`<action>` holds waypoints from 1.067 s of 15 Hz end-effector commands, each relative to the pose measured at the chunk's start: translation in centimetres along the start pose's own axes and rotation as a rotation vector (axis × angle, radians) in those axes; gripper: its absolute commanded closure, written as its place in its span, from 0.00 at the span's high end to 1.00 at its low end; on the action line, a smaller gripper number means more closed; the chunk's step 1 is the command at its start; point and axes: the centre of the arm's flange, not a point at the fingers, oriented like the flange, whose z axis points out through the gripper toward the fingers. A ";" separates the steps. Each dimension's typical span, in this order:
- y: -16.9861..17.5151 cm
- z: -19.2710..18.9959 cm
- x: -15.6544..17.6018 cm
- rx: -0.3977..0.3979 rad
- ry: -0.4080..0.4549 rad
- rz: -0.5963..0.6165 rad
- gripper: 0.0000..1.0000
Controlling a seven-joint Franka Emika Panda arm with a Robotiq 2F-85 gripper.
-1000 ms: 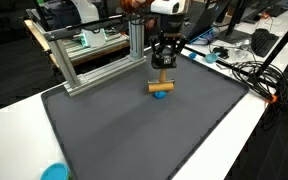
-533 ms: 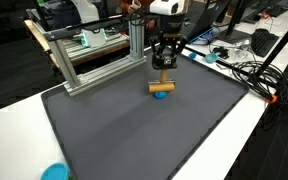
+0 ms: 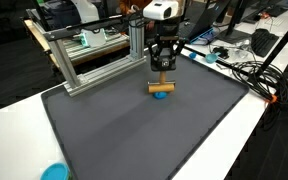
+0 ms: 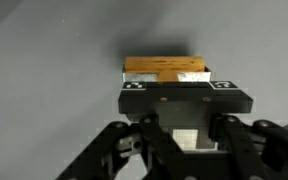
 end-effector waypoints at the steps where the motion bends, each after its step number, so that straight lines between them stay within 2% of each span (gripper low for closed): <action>1: -0.2 4.1 1.1 -0.003 -0.003 0.009 0.22; 7: -0.7 5.1 0.9 -0.024 -0.010 0.001 0.22; 16: -0.1 5.6 3.2 -0.044 0.013 0.078 0.22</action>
